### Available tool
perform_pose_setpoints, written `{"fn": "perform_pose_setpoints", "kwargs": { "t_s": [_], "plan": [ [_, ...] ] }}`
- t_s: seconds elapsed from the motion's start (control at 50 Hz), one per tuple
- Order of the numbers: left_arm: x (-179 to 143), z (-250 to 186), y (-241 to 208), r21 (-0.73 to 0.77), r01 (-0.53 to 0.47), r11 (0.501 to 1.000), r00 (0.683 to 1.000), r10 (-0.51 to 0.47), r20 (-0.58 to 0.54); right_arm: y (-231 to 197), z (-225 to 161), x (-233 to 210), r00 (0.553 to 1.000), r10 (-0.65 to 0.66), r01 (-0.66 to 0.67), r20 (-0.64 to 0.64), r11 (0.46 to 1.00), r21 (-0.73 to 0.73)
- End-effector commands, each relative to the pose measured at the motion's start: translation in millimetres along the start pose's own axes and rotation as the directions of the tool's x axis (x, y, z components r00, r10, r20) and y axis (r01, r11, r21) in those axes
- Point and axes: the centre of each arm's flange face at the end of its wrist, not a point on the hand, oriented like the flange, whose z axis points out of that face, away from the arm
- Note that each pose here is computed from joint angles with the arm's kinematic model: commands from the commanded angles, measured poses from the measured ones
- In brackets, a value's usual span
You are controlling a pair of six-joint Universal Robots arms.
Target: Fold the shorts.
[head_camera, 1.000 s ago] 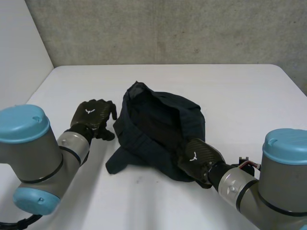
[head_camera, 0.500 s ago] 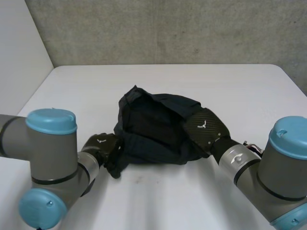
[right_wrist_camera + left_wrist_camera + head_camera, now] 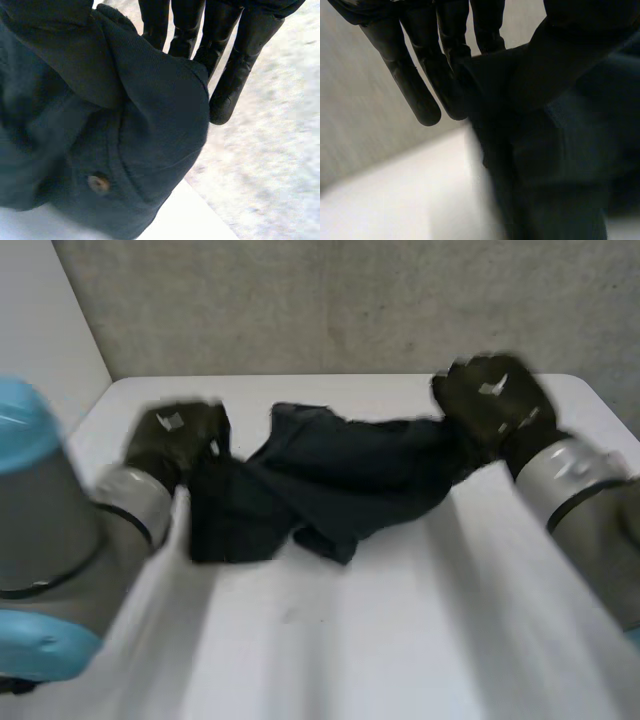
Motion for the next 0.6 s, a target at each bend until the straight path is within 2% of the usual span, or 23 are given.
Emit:
{"fn": "perform_pose_setpoints", "kwargs": {
  "t_s": [0.02,0.14,0.26,0.36,0.5,0.6],
  "plan": [
    [-32,-23,-72,0.256,0.011,0.967,0.996,-0.033,0.084,-32,1,43,0.987,0.111,-0.108,-0.117,0.994,0.033],
    [-44,-14,-74,0.275,0.000,0.962,0.997,-0.022,0.077,-17,2,60,0.968,0.199,-0.206,-0.155,0.978,-0.030],
    [-44,22,-30,0.140,-0.004,0.990,0.998,-0.005,0.070,25,16,44,0.947,0.294,-0.312,-0.127,0.936,-0.159],
    [-41,58,7,0.065,-0.040,0.997,0.997,0.036,0.063,62,33,32,0.916,0.385,-0.402,-0.116,0.880,-0.253],
    [-28,88,37,0.038,-0.137,0.990,0.990,0.136,0.031,90,48,23,0.900,0.425,-0.431,-0.095,0.836,-0.340],
    [-21,104,47,0.062,-0.202,0.977,0.979,0.201,0.031,92,52,19,0.899,0.430,-0.430,-0.081,0.834,-0.345]
  ]
}}
